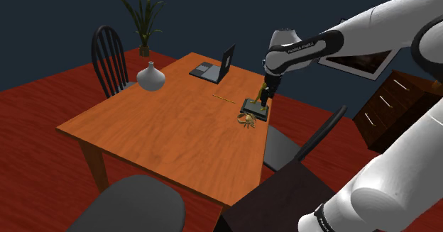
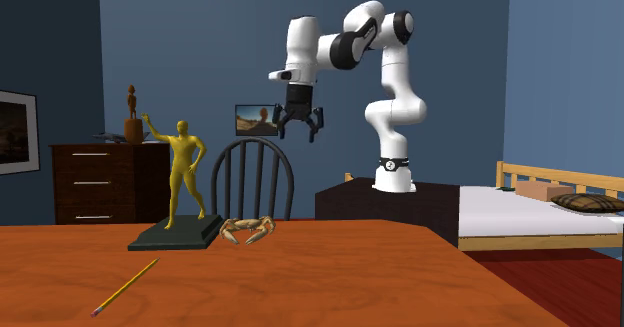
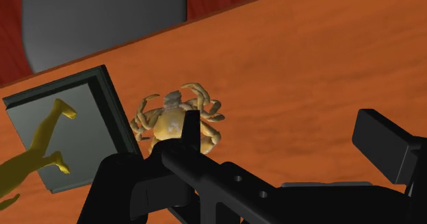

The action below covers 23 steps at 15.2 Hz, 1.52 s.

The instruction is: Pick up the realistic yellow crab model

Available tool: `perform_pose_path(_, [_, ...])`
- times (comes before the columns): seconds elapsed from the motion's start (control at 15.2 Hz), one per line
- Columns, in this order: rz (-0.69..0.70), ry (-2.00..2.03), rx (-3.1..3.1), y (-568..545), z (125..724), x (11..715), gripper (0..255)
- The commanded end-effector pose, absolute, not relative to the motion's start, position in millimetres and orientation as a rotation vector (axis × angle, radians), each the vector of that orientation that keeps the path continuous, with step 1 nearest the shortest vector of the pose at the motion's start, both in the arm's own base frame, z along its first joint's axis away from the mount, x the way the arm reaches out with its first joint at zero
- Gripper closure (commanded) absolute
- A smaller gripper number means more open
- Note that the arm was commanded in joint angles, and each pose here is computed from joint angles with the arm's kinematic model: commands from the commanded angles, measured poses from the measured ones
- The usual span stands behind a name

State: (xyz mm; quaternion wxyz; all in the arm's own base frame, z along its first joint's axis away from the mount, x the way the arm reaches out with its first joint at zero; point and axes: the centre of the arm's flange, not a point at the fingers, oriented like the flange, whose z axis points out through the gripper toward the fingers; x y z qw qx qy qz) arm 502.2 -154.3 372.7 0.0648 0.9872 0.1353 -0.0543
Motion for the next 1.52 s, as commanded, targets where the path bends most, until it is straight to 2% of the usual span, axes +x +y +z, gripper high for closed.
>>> perform_pose_path(0.0, [-0.169, 0.425, 2.974, -165, 354, 520, 0])
perform_pose_path(1.25, [-0.229, 0.571, 2.929, -256, 176, 675, 0])
perform_pose_path(1.45, [-0.23, 0.573, 2.929, -257, 164, 676, 0])
